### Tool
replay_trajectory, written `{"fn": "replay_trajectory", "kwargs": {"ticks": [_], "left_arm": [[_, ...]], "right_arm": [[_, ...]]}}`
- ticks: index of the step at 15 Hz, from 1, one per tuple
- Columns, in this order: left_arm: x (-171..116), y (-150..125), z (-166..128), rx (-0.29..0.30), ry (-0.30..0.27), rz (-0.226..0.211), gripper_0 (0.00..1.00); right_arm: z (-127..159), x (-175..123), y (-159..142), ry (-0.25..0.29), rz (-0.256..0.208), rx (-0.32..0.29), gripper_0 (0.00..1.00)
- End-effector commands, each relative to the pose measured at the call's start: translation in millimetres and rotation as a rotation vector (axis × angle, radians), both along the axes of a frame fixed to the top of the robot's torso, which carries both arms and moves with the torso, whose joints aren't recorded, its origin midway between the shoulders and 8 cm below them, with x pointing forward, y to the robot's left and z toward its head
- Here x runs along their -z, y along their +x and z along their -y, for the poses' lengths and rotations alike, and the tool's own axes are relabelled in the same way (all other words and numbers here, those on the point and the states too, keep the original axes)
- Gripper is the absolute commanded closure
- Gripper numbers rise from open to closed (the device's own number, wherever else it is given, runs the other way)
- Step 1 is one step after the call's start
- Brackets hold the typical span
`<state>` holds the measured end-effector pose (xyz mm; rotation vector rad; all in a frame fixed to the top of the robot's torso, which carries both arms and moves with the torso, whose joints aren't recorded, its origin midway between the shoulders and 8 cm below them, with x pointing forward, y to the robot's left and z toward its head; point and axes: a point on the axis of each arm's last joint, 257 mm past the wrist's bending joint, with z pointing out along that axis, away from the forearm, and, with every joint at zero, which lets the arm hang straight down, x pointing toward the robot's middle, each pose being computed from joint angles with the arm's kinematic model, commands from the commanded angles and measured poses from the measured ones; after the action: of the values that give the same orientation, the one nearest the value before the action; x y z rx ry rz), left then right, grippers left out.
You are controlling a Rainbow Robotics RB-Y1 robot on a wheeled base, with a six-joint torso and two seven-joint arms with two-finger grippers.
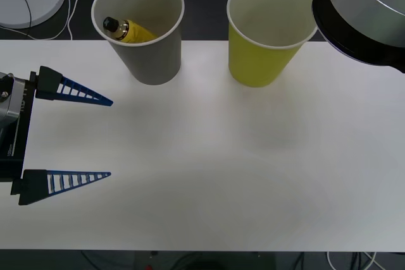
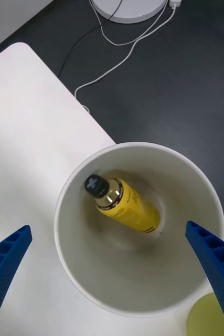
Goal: Put the can into the green bin and the plastic bottle into the gray bin
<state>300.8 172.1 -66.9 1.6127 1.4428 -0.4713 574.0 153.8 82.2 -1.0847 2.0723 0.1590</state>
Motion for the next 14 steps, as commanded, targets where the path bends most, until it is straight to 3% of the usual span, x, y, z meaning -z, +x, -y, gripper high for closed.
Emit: {"fn": "replay_trajectory", "kwargs": {"ticks": [1,3,14], "left_arm": [[0.0,0.0,0.0,0.000,0.000,0.000,0.00],[0.0,0.0,0.0,0.000,0.000,0.000,0.00],[0.0,0.0,0.0,0.000,0.000,0.000,0.00]], "right_arm": [[-0.2,0.2,-0.2,0.001,-0.001,-0.001,0.00],[4.9,0.2,0.5,-0.002,-0.009,0.002,0.00],[58.8,-3.3,-15.8,-0.012,-0.067,-0.138,0.00]]}}
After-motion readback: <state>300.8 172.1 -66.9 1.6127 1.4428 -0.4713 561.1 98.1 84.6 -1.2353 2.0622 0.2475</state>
